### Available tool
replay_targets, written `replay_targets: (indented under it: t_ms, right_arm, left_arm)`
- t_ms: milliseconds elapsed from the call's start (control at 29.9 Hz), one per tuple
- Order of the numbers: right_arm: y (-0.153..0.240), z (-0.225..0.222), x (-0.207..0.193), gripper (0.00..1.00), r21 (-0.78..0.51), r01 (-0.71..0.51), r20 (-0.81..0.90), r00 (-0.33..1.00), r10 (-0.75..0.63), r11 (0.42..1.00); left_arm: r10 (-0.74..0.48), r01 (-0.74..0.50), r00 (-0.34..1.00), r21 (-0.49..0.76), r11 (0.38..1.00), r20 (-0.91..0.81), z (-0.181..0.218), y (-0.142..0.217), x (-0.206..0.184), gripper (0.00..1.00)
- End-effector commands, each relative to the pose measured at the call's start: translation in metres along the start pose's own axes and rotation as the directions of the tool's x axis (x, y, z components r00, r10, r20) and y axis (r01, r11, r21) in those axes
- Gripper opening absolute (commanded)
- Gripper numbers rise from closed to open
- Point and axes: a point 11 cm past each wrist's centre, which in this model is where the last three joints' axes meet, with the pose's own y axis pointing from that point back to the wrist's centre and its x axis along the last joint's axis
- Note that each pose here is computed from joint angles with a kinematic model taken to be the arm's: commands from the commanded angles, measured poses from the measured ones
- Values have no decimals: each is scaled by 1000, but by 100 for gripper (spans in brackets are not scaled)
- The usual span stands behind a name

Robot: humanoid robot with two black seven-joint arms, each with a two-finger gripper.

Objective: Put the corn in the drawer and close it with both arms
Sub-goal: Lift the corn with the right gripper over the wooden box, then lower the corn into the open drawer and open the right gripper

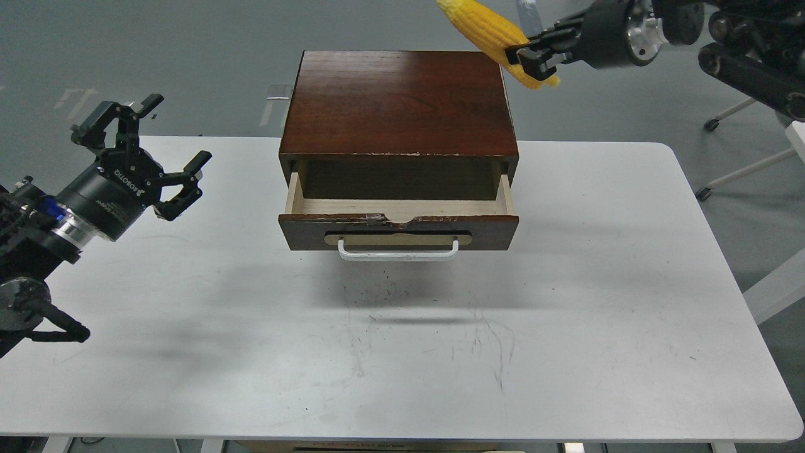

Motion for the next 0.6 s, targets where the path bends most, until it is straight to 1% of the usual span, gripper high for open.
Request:
replay_targets:
  t_ms: [0,100,201,301,568]
  right_arm:
    - [-21,-33,11,0,60,36,-74,997,-31,998]
    - [-33,-63,9,0,124,86,-131,989,-70,989]
    - [-36,-80,0,0,164,132,-165,981,-104,978]
    - [-35,-86,-9,0,169,177,-197,970,-143,970]
    - [-49,-100,-18,0,176,232,-253,950,-184,957]
  left_arm:
    - [1,-1,1000,1,1000,3,1,1,1,100]
    - [2,-2,1000,2,1000,2,0,1,1,100]
    - [2,-2,1000,1,1000,4,1,1,1,100]
    - [2,-2,1000,1,1000,4,1,1,1,100]
    - [2,-2,1000,3,1000,2,0,1,1,100]
